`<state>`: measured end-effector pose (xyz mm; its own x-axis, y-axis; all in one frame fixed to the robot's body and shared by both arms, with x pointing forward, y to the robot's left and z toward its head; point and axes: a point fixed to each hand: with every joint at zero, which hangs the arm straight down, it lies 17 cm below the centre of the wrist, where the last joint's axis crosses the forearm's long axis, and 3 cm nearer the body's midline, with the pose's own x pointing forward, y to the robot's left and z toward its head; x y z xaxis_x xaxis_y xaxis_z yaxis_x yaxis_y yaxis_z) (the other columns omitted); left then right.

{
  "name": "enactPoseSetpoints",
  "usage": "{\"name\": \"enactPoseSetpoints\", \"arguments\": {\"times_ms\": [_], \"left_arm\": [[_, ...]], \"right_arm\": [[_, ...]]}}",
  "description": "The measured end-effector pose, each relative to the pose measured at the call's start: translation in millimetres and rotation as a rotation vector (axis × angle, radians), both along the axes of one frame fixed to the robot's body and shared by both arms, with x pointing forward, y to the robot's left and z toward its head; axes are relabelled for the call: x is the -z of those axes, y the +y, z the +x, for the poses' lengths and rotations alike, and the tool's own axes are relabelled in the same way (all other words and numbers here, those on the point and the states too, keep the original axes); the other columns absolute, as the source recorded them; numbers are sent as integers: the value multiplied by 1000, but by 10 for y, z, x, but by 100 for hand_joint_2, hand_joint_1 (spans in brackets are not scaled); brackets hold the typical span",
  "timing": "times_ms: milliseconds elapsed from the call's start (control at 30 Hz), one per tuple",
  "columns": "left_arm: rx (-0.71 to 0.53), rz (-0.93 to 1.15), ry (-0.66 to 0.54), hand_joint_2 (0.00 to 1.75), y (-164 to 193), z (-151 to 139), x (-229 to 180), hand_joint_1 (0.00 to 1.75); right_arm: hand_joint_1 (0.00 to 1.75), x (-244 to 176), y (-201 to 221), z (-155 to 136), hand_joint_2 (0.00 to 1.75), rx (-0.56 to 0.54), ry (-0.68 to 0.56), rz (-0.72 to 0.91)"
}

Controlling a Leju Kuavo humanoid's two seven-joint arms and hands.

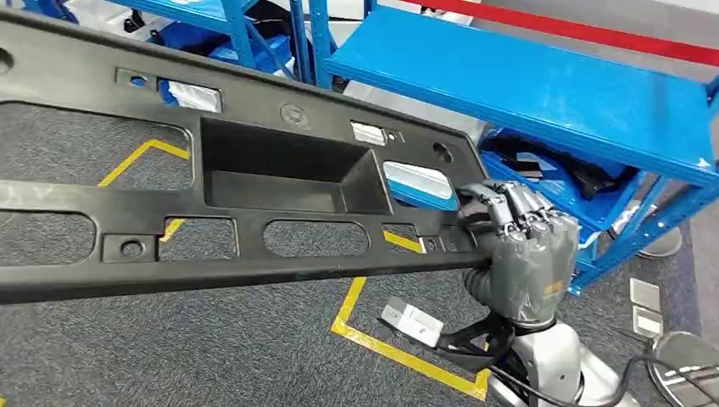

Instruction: Take the parts from the cabinet and place them on the table.

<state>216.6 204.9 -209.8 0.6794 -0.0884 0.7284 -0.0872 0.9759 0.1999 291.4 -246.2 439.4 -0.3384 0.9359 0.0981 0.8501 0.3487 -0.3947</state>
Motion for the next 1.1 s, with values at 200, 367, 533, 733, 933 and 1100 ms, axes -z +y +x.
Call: {"name": "enactPoseSetpoints", "arguments": {"times_ms": [200, 367, 533, 733, 933, 1100], "left_arm": [[1, 0, -1, 175, -1, 8, -3, 0], [4, -1, 0, 175, -4, 1, 0, 0], [9, -1, 1, 175, -11, -1, 2, 0], [8, -1, 0, 175, -10, 9, -1, 0], [1, -3, 2, 175, -4, -10, 5, 0], [-1, -4, 5, 175, -5, -26, 11, 0]], "right_arm": [[175, 17, 1, 15, 175, 1, 6, -1], [175, 48, -12, 23, 175, 5, 19, 6], [175, 102, -16, 28, 175, 7, 38, 7], [175, 110, -16, 29, 175, 8, 42, 7], [175, 106, -15, 27, 175, 7, 40, 7], [175, 122, -14, 28, 175, 7, 45, 7]]}}
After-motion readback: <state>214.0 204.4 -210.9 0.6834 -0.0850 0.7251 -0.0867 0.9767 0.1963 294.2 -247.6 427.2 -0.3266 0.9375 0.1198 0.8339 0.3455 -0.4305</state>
